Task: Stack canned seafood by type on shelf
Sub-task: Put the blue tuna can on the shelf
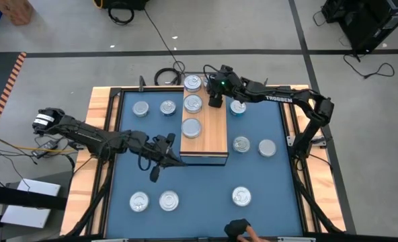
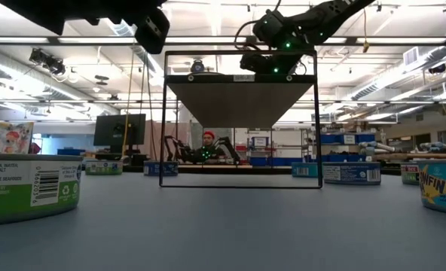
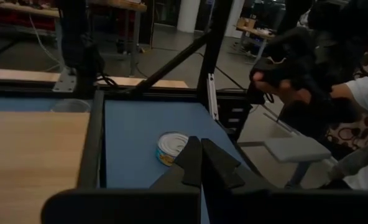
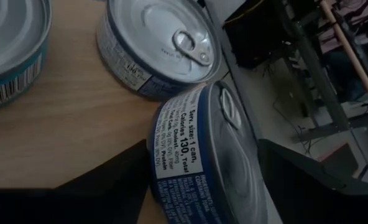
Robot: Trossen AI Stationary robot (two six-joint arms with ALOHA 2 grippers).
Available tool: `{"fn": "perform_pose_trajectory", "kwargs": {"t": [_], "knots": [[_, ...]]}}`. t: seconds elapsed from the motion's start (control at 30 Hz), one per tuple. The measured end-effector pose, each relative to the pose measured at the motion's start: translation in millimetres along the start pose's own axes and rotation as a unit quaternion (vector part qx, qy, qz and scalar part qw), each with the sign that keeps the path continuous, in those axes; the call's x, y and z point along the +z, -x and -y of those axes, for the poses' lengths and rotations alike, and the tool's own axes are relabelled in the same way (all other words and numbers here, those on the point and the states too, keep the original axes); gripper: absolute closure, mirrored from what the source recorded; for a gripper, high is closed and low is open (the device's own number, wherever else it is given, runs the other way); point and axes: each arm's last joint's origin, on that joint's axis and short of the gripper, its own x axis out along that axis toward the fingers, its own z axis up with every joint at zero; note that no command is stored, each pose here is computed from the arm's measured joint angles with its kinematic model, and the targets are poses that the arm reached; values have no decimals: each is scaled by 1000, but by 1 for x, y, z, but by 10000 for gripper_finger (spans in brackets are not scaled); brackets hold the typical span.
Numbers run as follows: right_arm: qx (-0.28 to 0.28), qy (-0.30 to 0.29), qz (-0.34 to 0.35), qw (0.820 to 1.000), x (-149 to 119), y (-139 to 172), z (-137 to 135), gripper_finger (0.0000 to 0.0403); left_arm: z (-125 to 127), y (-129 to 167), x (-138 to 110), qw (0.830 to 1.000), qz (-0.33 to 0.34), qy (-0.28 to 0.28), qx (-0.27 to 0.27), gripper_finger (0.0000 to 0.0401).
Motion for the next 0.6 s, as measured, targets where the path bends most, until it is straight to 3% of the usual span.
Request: {"fn": "perform_pose_trajectory", "kwargs": {"t": [0.23, 0.6], "knots": [[35, -19, -12, 999, -4, 2, -4, 116, -5, 1, 1, 1000, -1, -24, -13, 399], [66, -107, -36, 991, 3, 12, 11, 106, -3, 1, 0, 999, -8, -31, -36, 400]]}}
